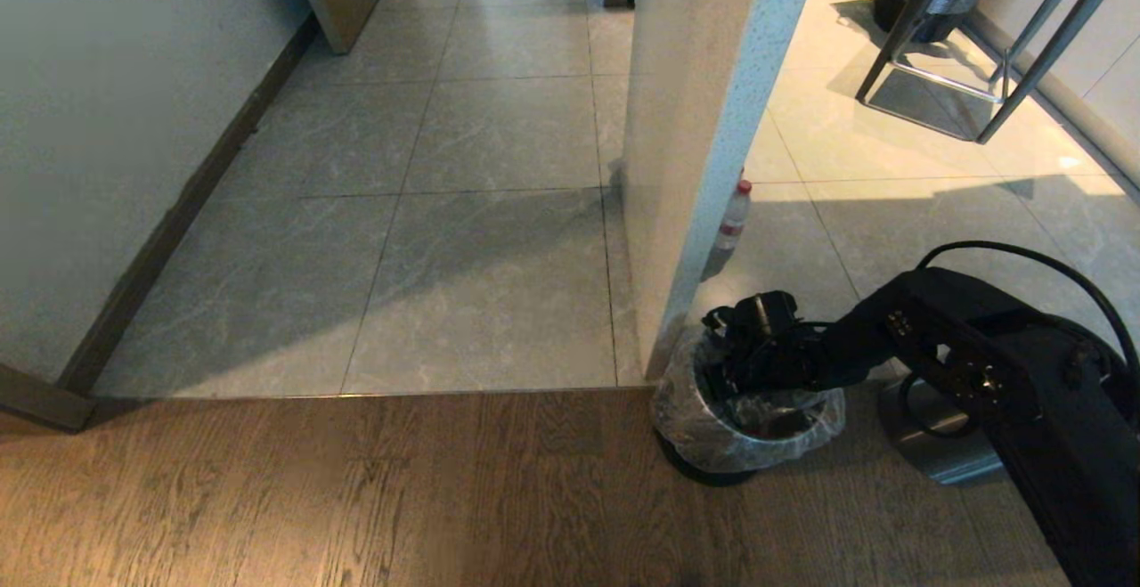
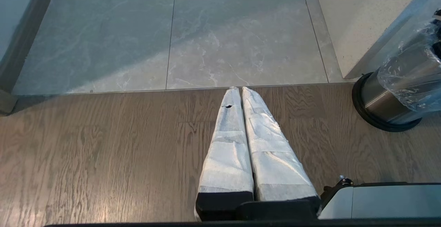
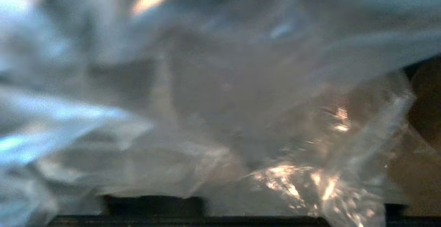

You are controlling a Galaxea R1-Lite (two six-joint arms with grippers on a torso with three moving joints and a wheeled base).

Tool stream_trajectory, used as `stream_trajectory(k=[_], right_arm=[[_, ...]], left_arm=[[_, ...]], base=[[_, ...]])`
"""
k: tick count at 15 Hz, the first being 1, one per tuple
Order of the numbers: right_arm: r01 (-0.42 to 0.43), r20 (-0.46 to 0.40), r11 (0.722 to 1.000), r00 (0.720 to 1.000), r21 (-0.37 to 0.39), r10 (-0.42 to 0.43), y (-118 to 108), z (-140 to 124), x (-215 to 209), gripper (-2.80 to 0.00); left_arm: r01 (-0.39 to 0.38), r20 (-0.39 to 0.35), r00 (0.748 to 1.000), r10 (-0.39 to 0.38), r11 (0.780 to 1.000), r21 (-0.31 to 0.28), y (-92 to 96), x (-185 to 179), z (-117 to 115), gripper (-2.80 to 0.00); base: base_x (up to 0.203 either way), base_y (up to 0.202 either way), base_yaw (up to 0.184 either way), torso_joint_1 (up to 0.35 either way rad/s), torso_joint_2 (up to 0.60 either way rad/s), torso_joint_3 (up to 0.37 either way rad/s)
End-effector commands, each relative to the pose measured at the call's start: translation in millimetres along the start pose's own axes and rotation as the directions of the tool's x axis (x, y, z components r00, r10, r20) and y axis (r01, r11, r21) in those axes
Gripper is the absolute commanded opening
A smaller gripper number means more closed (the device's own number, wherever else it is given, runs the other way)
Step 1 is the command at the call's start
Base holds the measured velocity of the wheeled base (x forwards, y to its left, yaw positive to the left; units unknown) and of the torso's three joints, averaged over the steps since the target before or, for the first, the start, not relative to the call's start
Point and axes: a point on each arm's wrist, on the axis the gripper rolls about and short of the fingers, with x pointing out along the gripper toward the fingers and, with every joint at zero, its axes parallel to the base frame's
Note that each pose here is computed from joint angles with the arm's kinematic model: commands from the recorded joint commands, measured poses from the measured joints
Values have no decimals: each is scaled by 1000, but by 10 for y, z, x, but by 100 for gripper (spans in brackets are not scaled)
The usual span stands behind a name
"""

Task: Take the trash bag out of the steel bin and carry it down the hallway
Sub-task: Pick up the trash bag

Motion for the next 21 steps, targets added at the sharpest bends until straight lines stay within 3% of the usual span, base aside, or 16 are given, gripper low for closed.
stream_trajectory(k=[1,7,15,21], right_arm=[[4,15,1000,1000,-2,-4,-4,63,-80,-280],[17,25,1000,1000,15,-17,-51,160,-393,-280],[51,87,998,995,41,-54,-87,401,-1632,-280],[74,191,997,979,32,-79,8,558,-2508,-280]], left_arm=[[0,0,1000,0,1000,-1,0,0,0,-280],[0,0,1000,0,1000,-1,0,0,0,-280],[0,0,1000,0,1000,-1,0,0,0,-280],[0,0,1000,0,1000,-1,0,0,0,-280]], base=[[0,0,0,0,0,0],[0,0,0,0,0,0],[0,0,0,0,0,0],[0,0,0,0,0,0]])
